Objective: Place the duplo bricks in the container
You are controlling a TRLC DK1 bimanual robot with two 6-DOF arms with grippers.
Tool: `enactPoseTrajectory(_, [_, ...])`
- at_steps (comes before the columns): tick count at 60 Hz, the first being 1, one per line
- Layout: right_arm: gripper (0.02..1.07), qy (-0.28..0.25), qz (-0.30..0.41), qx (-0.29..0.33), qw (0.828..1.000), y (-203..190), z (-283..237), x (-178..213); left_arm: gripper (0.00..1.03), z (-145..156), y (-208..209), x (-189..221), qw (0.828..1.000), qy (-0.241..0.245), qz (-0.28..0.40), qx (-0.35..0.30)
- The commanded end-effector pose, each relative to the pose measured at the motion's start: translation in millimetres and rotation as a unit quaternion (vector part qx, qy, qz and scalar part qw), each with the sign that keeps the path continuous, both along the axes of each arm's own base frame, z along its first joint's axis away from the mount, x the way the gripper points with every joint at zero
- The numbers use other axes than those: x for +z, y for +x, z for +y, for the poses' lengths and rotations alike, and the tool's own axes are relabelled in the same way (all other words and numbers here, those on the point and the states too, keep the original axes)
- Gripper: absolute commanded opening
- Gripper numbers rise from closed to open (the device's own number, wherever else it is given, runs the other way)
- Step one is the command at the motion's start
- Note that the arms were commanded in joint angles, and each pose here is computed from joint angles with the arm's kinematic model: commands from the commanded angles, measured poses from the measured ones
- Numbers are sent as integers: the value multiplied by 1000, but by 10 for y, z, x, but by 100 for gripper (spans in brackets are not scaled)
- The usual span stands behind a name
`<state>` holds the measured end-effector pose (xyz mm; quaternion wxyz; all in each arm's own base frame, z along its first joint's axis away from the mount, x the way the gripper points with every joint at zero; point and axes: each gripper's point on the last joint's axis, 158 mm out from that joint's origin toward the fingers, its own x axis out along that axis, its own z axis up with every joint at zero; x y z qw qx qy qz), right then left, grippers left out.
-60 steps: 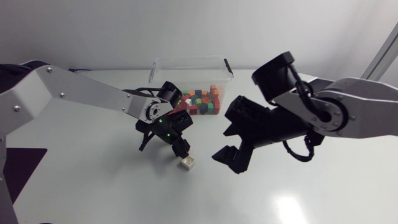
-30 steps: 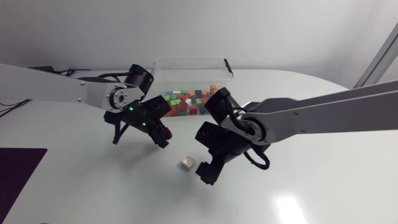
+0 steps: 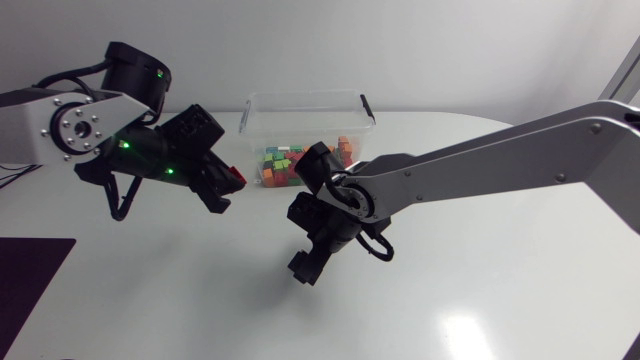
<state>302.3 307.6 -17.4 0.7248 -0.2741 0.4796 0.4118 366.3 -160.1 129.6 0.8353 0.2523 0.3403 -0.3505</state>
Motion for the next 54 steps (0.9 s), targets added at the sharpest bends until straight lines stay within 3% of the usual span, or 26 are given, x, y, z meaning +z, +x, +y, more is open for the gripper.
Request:
enactPoseTrajectory(1, [99, -9, 5, -11, 1000, 31, 53, -49, 31, 38, -75, 137, 1000, -4, -16, -7])
enactPoseTrajectory(17, [95, -42, 18, -27, 999, 126, 76, -214, 31, 127, -29, 517, 997, -41, -63, 19])
enactPoseTrajectory(24, [87, -59, 21, -27, 998, 127, 92, -319, 31, 173, 21, 714, 994, -62, -81, 31])
enactPoseTrajectory(31, [67, -71, 22, -26, 997, 125, 93, -384, 31, 208, 108, 962, 989, -87, -107, 44])
enactPoseTrajectory(40, [33, -74, 24, -25, 997, 111, 90, -417, 31, 210, 222, 1181, 984, -107, -133, 56])
enactPoseTrajectory(54, [28, -79, 28, -27, 996, 55, -9, -290, 31, 163, 478, 1364, 978, -133, -145, 72])
